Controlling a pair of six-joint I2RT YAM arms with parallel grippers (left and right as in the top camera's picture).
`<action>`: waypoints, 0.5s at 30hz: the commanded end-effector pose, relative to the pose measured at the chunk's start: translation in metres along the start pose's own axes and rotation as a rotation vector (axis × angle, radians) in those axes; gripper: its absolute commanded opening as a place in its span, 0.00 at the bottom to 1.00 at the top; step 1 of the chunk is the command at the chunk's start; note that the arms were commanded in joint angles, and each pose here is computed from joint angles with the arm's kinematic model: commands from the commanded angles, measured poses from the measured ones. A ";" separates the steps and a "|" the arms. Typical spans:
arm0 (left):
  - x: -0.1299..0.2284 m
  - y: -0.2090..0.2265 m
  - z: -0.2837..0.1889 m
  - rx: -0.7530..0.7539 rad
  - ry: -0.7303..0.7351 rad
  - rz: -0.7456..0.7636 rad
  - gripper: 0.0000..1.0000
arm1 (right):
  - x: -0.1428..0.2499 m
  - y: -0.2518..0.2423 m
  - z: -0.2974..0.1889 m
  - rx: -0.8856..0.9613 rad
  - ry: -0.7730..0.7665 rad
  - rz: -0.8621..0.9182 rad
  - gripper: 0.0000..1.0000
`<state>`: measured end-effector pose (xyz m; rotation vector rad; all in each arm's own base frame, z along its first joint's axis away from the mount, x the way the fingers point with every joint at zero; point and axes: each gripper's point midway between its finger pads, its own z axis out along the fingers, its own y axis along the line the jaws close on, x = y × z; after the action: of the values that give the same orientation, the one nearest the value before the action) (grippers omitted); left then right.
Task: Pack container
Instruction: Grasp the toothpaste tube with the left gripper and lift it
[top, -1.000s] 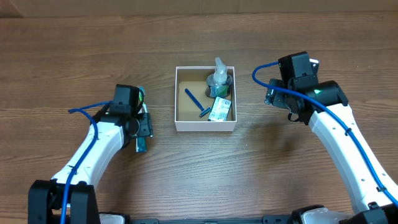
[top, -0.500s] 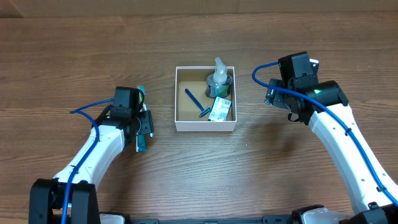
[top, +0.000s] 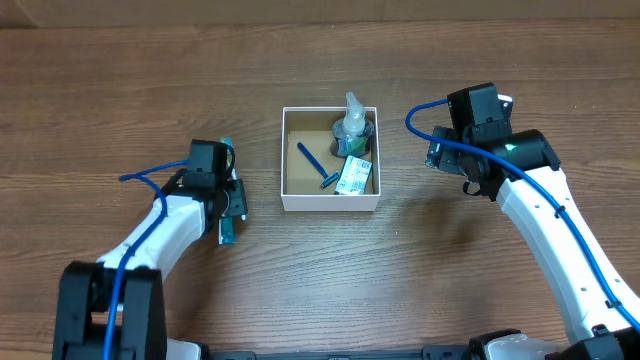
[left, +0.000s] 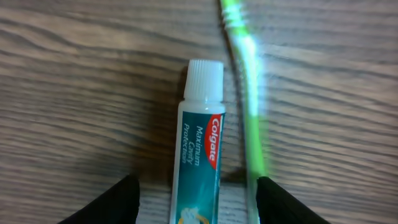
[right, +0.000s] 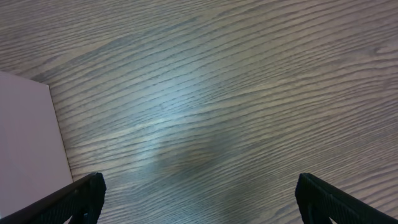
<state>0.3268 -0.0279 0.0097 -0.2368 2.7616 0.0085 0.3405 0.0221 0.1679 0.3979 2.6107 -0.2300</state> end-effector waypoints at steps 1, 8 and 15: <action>0.014 0.009 0.016 -0.041 0.051 0.016 0.55 | -0.011 -0.002 -0.010 -0.005 -0.043 0.021 1.00; 0.013 0.014 0.016 -0.071 0.043 0.017 0.52 | -0.011 -0.002 -0.010 -0.005 -0.043 0.021 1.00; 0.008 0.013 0.016 -0.066 0.024 0.015 0.23 | -0.011 -0.002 -0.010 -0.005 -0.043 0.021 1.00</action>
<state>0.3287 -0.0229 -0.0007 -0.2382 2.7696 0.0555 0.3405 0.0221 0.1679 0.3974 2.6108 -0.2301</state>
